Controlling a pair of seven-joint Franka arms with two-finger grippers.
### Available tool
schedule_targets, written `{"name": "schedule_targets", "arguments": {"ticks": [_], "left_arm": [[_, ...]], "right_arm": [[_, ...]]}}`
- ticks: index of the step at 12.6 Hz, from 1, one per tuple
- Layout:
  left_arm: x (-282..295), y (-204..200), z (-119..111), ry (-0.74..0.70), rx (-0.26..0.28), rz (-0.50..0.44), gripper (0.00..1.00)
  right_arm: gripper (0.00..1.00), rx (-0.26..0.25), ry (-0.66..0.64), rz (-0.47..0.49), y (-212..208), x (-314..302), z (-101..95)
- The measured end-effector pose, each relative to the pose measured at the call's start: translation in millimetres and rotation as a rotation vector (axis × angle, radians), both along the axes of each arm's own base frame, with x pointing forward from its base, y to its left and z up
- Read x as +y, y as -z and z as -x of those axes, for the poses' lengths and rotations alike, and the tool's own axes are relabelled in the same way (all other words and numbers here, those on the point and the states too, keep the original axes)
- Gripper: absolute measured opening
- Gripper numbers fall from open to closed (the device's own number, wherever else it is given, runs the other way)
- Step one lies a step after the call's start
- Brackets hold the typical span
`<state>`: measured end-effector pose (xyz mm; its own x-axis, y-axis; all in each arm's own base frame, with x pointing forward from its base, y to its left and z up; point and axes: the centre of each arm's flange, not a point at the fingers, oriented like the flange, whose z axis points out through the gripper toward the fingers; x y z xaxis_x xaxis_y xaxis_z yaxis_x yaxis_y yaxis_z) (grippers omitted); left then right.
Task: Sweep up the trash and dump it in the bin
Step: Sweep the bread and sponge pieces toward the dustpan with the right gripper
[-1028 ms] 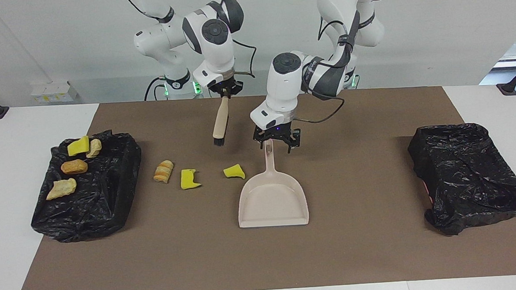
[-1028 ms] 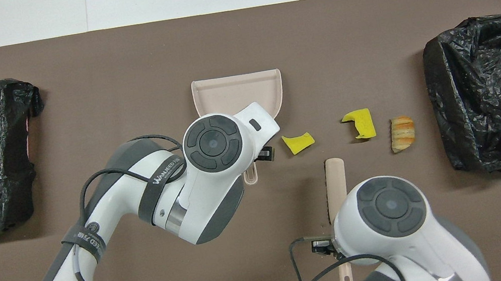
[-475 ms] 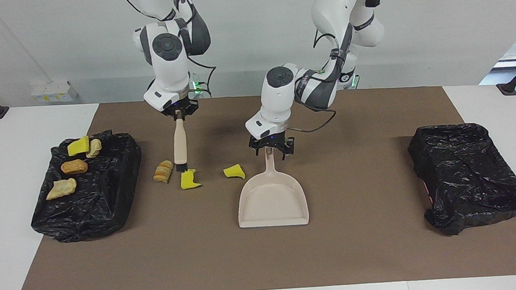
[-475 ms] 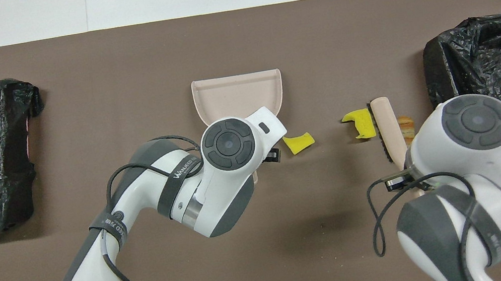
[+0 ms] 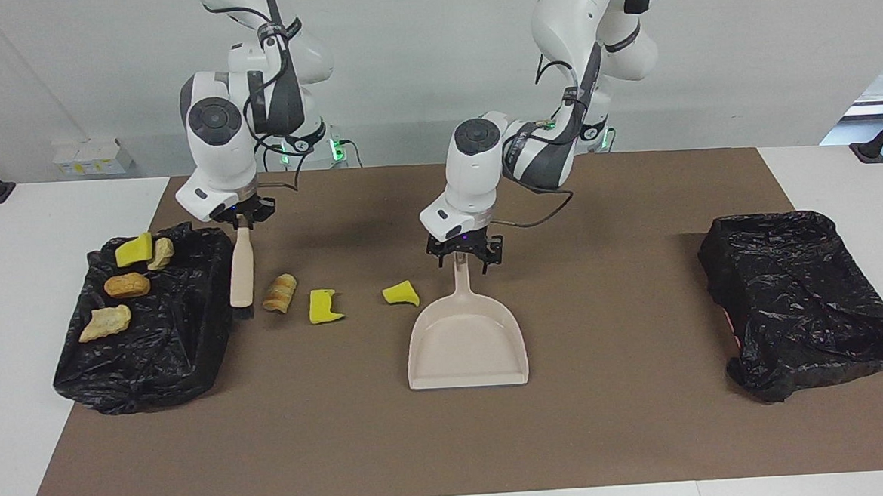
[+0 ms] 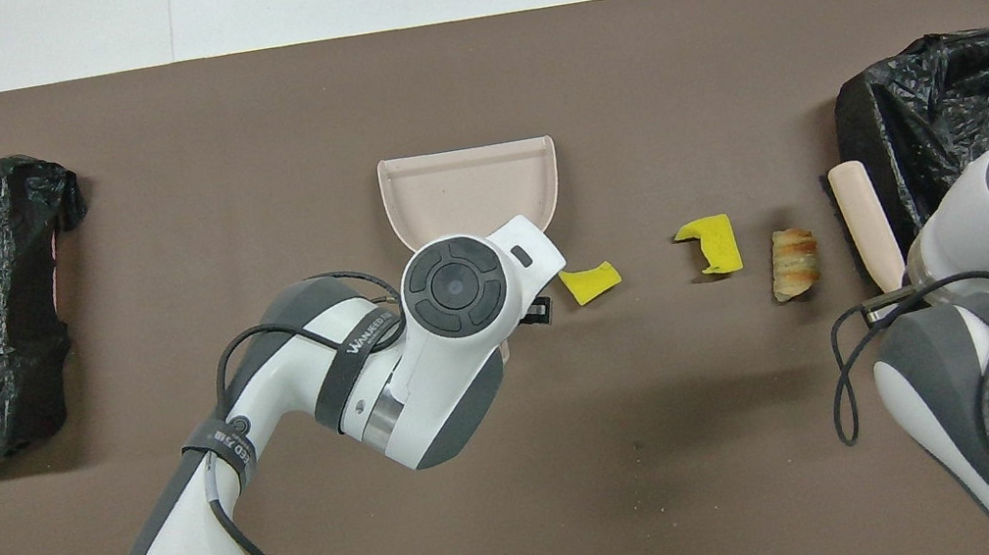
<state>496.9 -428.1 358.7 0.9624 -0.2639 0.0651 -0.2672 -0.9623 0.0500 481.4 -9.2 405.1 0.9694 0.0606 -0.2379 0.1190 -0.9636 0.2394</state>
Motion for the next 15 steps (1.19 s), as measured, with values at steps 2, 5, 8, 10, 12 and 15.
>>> {"name": "schedule_targets", "arguments": {"ticks": [2,5,8,10,12,15], "left_arm": [[0,1,1,-0.013,0.003,-0.001,0.91],[1,2,0,-0.020,0.003,-0.001,0.50],[2,1,-1,-0.025,0.001,-0.001,0.33],[4,0,-3,-0.013,-0.002,-0.003,0.33],[11,-5,-8,0.035,-0.009,-0.009,0.33],[43,-32,-17,0.162,0.015,-0.056,0.33]], "right_arm": [[0.26,0.002,-0.003,-0.008,20,-4,4.7],[0.26,0.010,-0.025,-0.020,48,2,4.6],[0.26,-0.005,-0.059,-0.035,71,14,-2.7],[0.26,-0.005,-0.122,-0.039,79,46,-4.7],[0.26,-0.010,-0.165,-0.036,83,80,-2.5],[0.26,-0.018,-0.178,-0.035,86,109,0.8]]}}
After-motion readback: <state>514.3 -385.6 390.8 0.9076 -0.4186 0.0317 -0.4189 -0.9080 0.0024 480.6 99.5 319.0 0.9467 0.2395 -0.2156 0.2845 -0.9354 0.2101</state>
